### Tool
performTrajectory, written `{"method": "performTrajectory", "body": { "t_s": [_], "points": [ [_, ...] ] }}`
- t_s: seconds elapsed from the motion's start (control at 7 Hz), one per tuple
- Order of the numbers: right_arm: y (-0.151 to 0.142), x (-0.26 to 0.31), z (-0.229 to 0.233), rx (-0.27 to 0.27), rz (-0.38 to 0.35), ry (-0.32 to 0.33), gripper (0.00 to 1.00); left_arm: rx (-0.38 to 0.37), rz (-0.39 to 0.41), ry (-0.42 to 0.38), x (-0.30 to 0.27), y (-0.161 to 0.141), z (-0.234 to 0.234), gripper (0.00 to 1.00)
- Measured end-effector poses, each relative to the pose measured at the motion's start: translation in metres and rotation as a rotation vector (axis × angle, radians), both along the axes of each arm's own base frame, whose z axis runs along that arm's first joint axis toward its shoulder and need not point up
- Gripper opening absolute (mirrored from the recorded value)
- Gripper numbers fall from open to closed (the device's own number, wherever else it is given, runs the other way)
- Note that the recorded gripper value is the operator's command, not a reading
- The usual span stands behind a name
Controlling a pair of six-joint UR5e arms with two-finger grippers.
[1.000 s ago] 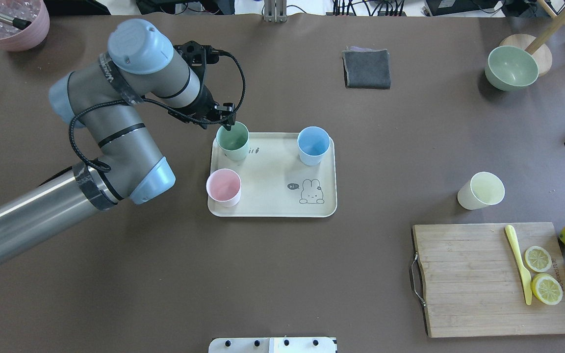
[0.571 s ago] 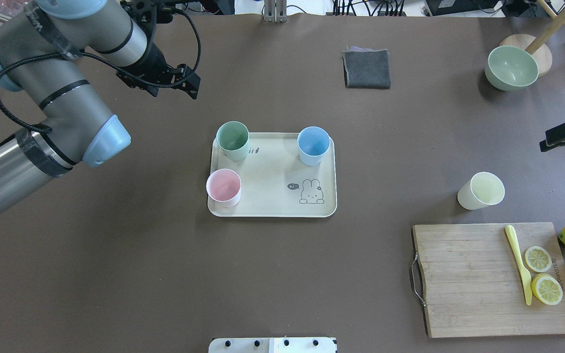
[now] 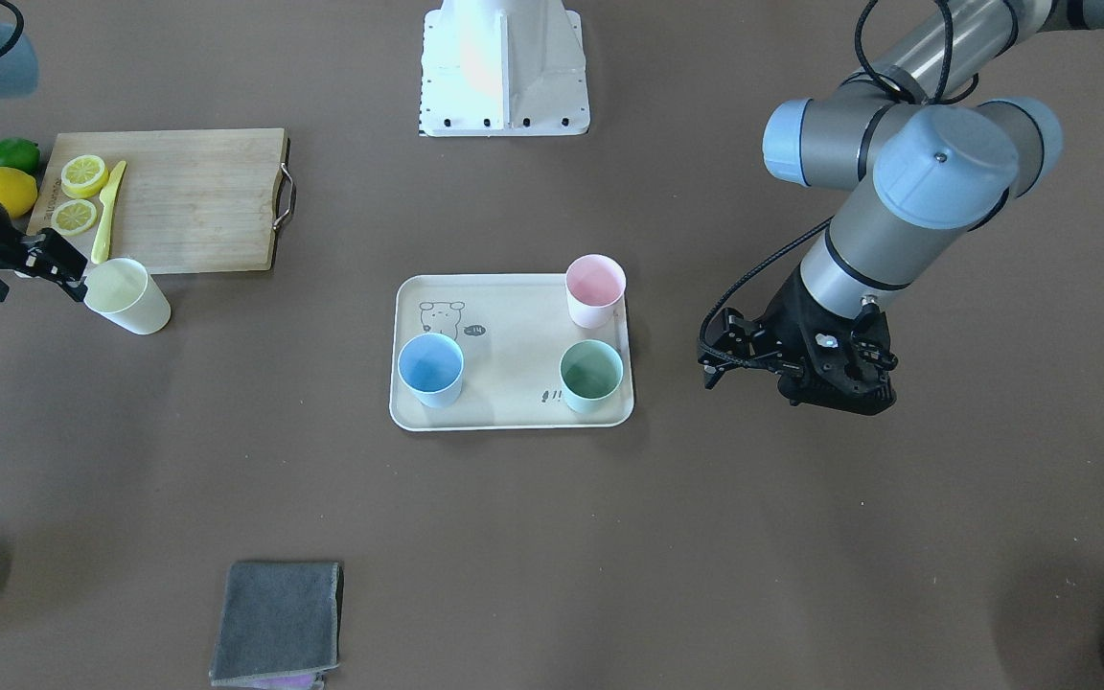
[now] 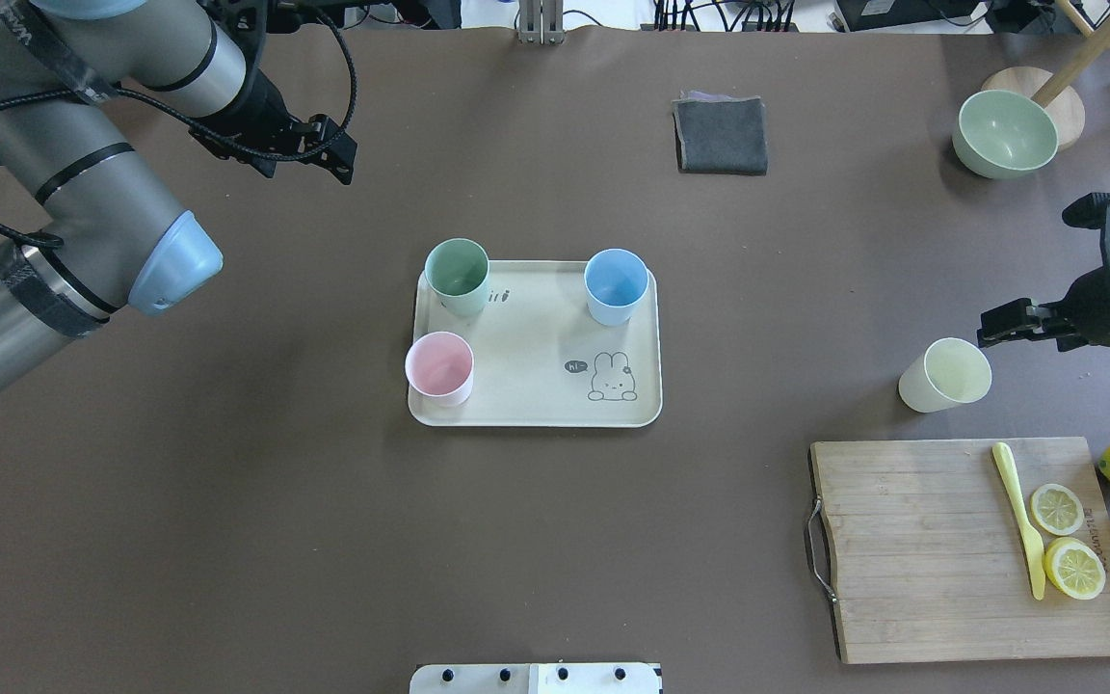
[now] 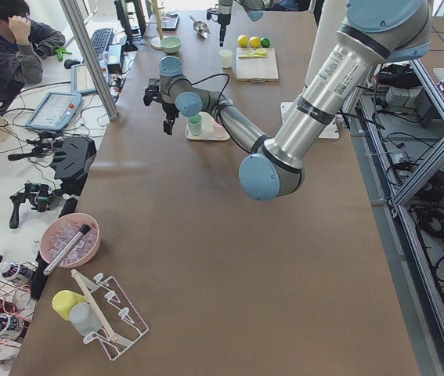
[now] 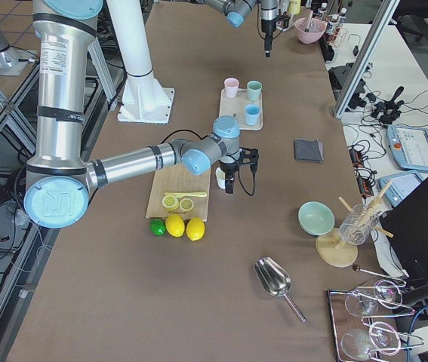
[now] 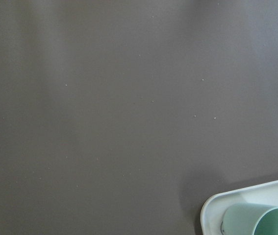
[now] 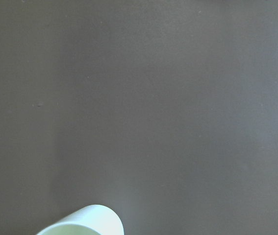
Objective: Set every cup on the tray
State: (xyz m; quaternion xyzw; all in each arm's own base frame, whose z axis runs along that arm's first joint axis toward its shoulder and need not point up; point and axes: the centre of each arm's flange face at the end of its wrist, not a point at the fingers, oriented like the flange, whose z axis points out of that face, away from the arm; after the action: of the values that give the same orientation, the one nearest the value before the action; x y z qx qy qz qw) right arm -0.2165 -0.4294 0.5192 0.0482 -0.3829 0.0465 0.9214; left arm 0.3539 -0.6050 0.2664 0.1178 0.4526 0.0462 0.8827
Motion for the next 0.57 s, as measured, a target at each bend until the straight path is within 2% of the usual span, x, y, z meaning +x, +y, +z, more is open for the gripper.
{"method": "performTrajectory", "body": {
  "t_s": [0.29, 0.43, 0.57],
  "points": [
    [0.015, -0.034, 0.005, 0.016, 0.001, 0.015, 0.97, 0.001, -0.004, -0.004, -0.001, 0.0, 0.001, 0.98],
    [0.021, -0.046, 0.005, 0.035, -0.004, 0.025, 0.01, 0.001, -0.005, -0.005, -0.001, -0.001, 0.002, 0.98],
    [0.024, -0.052, 0.004, 0.054, -0.004, 0.029, 0.0, 0.001, -0.006, -0.006, -0.001, -0.001, 0.003, 0.98]
  ]
}}
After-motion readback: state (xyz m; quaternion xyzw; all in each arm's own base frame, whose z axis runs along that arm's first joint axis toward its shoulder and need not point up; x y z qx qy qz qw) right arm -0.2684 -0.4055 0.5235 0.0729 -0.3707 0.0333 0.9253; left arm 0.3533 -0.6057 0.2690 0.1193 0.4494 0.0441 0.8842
